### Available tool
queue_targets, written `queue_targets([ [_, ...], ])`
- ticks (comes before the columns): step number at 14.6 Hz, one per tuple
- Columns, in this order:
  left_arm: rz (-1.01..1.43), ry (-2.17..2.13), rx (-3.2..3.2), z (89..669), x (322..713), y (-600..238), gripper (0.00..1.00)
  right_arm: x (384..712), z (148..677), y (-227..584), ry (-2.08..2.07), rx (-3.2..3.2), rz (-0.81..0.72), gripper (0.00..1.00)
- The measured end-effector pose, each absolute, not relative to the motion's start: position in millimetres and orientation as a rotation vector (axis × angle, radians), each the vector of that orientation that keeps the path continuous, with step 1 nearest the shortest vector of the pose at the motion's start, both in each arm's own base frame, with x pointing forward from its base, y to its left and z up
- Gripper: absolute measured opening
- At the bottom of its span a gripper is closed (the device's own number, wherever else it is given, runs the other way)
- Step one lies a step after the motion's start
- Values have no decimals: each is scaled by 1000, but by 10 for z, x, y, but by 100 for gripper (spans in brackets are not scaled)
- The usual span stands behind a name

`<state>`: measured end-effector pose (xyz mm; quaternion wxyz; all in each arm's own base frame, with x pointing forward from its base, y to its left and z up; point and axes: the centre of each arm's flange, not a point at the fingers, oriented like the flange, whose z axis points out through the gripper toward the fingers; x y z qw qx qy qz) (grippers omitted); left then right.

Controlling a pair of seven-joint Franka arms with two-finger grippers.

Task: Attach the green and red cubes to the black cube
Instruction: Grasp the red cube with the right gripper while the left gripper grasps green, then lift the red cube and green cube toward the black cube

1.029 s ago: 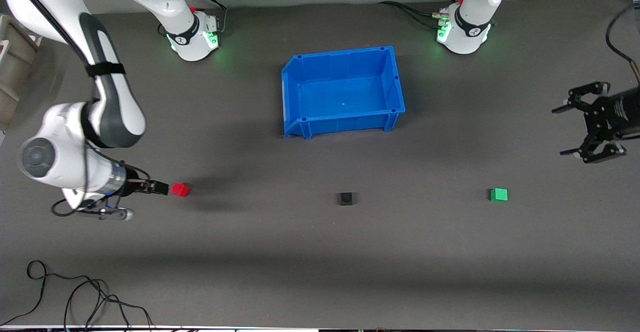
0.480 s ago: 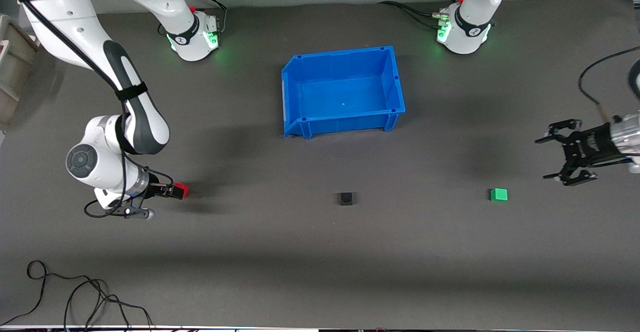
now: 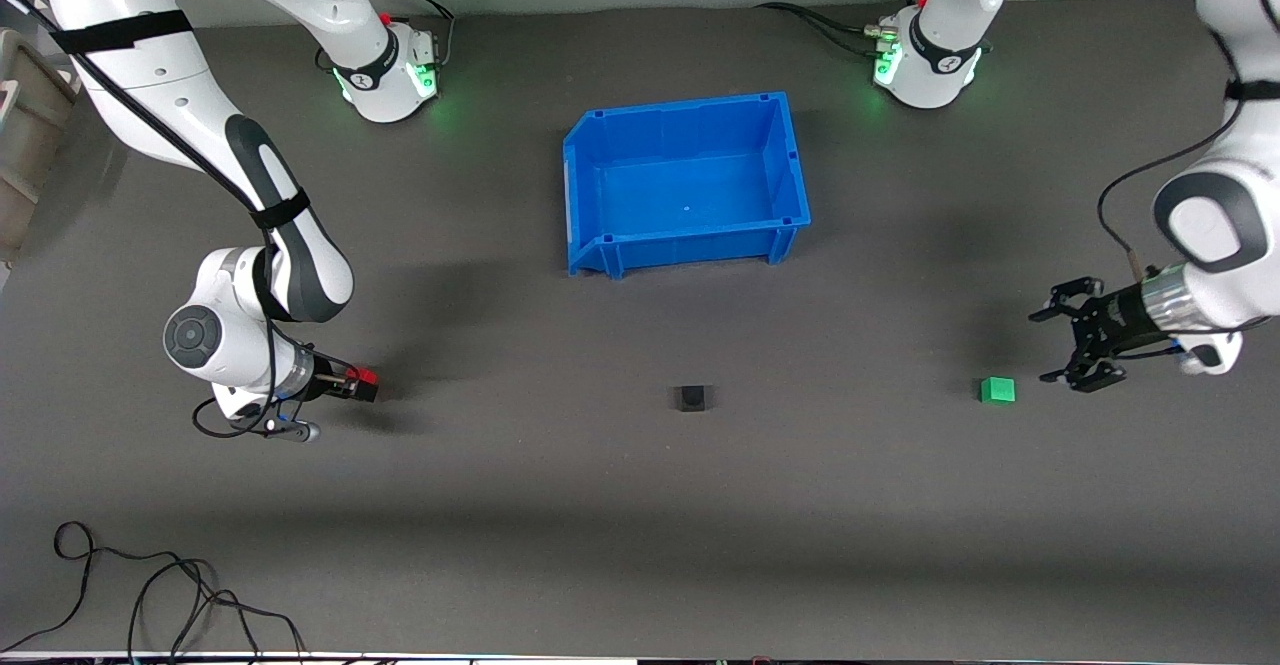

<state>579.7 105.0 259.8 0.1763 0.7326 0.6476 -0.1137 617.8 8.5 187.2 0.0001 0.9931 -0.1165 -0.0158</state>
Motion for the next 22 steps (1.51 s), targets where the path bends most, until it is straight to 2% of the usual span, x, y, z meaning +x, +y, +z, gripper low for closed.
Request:
queue_targets([
  [2,-324,1763,2115,2329,5790,1063,100,6179,1873,104,-378,3118,-49,83],
  [8,-260,1765,2089,1936,5911,1063,100,6172,1856,107,-381,3118,-54,73],
  [9,-259,1775,2059,1927,5946,1060,100,6170,1850,108,-381,3117,-56,65],
  [12,-241,1785,2023,1901,6034,1039,100,6165,1832,108,-394,3119,-61,61],
  [18,-235,1806,2013,1726,6074,1055,98,6162,1818,117,-406,3121,-66,62],
  [22,-238,1809,2008,1730,6105,999,52,6150,1774,228,-380,3126,-74,62],
])
